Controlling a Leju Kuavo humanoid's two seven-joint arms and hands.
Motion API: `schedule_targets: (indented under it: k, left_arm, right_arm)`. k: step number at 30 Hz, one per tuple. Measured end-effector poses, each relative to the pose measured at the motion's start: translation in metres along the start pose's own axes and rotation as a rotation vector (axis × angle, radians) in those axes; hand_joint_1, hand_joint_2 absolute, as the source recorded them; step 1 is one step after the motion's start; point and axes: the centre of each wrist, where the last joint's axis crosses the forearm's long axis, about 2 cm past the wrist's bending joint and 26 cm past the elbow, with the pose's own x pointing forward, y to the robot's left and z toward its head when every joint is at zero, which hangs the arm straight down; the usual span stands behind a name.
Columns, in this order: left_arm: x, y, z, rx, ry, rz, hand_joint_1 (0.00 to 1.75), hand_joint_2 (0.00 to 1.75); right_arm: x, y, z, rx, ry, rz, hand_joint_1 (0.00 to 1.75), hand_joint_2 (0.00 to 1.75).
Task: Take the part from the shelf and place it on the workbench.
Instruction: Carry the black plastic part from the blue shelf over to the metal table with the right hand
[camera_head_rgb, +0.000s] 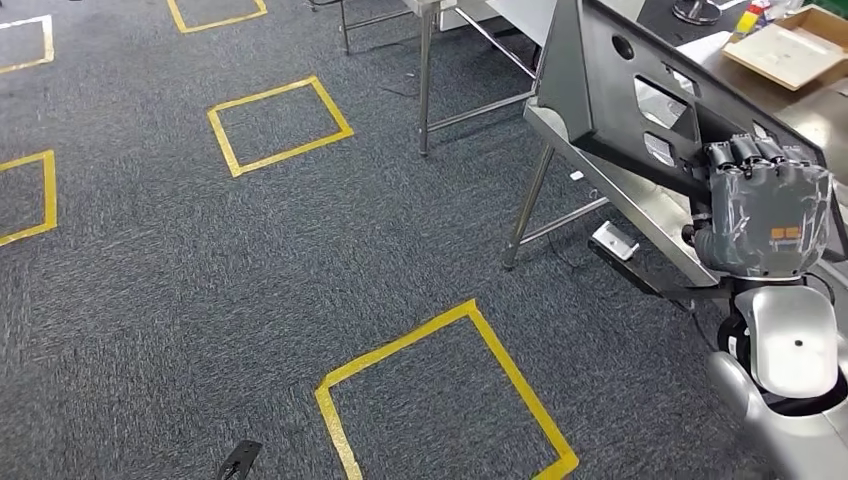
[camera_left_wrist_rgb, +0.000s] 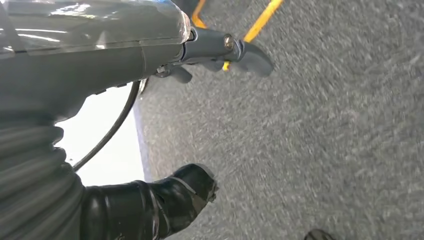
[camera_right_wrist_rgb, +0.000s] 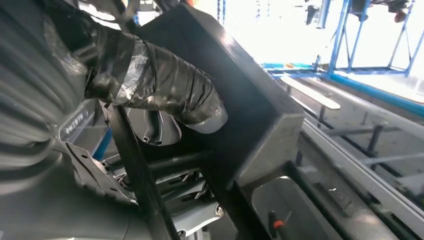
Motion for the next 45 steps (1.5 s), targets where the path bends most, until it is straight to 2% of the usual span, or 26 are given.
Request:
schedule_targets:
  k: [13,22,45]
  left_arm:
    - [0.001,-0.003,0.000,-0.016,0.007,0.001,0.00,1.75]
    - [0.001,-0.003,0.000,-0.041,-0.011,0.010,0.00,1.75]
    - [0.002,-0.005,0.001,-0.053,-0.013,-0.004,0.00,1.75]
  right_arm:
    - [-0.009,0.002,0.005,0.023,0.005,0.026,1.75,1.75]
    - [-0.047,-0.009,0.000,0.067,-0.028,0.022,1.75,1.75]
    - [-0.074,-0.013,0.008,0.103,-0.042,0.048,1.75,1.75]
